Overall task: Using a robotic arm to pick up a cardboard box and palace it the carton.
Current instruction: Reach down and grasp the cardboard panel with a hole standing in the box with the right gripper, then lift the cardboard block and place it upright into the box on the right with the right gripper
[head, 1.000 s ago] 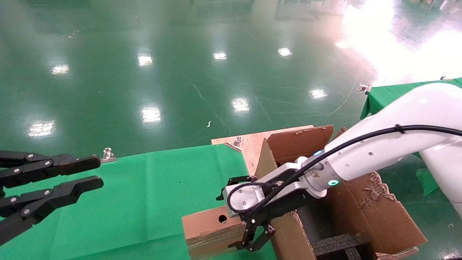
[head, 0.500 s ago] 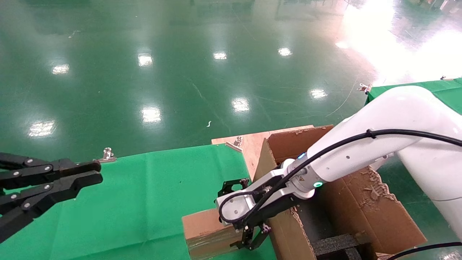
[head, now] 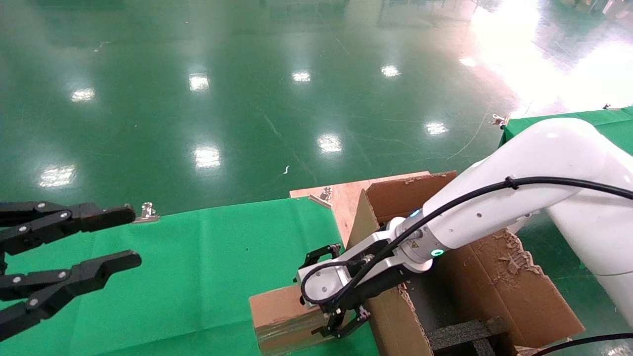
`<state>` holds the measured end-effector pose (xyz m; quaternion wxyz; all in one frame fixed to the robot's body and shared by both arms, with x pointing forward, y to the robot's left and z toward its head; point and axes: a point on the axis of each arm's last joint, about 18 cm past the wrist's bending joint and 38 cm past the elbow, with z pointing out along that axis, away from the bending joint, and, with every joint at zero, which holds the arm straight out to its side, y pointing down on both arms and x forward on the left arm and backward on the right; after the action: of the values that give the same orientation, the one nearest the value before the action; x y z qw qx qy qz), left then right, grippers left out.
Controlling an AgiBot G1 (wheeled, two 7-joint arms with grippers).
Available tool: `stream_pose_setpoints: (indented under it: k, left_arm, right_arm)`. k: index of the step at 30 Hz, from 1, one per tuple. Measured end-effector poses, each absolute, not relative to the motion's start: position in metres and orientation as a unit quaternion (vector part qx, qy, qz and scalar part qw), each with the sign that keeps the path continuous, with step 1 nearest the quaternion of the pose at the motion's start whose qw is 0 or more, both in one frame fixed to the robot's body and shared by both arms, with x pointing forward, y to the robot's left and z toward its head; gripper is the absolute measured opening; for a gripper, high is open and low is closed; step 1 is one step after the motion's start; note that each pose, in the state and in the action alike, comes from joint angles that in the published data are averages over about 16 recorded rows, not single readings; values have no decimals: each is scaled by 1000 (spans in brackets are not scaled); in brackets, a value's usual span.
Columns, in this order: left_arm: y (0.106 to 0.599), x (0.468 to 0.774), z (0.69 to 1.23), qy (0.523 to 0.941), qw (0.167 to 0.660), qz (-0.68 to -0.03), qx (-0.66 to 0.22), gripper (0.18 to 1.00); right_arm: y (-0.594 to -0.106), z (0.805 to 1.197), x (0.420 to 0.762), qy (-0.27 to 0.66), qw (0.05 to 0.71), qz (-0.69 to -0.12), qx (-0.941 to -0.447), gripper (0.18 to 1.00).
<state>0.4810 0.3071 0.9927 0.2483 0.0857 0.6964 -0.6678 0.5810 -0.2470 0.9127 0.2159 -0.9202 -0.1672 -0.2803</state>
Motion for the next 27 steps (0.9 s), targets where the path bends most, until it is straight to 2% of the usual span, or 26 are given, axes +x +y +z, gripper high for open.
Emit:
stream_pose_setpoints:
  k: [8, 19, 24, 27]
  left_arm:
    - [307, 481, 993, 696, 248, -668, 86, 542]
    - [307, 481, 993, 696, 248, -668, 86, 799]
    - [307, 481, 993, 696, 248, -668, 86, 877]
    - [307, 481, 993, 696, 248, -668, 86, 914]
  right_arm:
    - [-247, 913, 581, -167, 217, -280, -920, 765]
    - [-248, 914, 581, -167, 220, -280, -920, 507]
    - [-248, 923, 580, -173, 223, -284, -916, 410]
    - [-249, 936, 580, -181, 225, -291, -912, 381]
